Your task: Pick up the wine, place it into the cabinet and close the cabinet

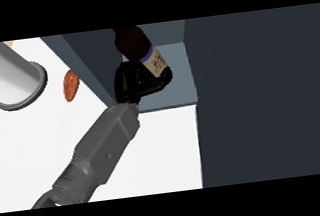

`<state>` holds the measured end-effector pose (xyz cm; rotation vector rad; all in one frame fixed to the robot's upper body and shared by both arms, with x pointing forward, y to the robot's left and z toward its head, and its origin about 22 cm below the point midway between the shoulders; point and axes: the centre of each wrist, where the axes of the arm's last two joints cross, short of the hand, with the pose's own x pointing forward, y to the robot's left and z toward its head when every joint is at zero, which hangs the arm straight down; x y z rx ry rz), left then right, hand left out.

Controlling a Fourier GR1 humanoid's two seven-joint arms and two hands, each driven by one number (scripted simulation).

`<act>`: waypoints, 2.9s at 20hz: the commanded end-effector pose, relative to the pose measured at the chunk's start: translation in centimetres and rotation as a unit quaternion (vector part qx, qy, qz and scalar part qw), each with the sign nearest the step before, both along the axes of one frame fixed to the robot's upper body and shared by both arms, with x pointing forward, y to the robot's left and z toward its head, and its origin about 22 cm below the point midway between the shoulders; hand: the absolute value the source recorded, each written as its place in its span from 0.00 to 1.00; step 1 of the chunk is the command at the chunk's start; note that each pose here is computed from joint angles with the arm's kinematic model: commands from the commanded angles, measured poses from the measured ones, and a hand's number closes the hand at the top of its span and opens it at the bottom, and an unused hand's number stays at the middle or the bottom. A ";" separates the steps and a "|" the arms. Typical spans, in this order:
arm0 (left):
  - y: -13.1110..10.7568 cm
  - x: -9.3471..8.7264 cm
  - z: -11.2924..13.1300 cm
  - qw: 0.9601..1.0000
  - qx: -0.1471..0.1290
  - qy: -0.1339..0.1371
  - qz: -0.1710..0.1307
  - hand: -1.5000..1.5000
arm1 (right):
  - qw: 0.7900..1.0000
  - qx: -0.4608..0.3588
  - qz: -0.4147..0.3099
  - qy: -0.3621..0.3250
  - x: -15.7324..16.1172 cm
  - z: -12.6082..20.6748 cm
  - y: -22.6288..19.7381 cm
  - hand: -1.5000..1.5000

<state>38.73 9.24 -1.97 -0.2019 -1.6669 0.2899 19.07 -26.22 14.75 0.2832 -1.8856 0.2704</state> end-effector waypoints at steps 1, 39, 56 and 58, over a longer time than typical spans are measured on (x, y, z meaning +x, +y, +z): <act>0.2 0.8 0.5 1.000 0.024 0.018 0.007 1.00 | 1.000 0.002 0.004 -0.009 -0.1 0.8 0.2 0.00; 2.9 -4.4 -1.8 0.994 0.032 -0.096 -0.029 0.00 | 1.000 -0.008 -0.017 0.010 -2.1 -0.3 0.3 0.00; 3.4 -16.6 7.8 0.988 0.002 -0.118 -0.099 0.00 | 1.000 -0.023 -0.004 -0.003 -1.4 1.9 1.4 0.00; 3.7 -18.7 8.4 0.989 -0.001 -0.116 -0.092 0.00 | 1.000 -0.025 0.005 -0.004 -2.3 -0.3 0.3 0.00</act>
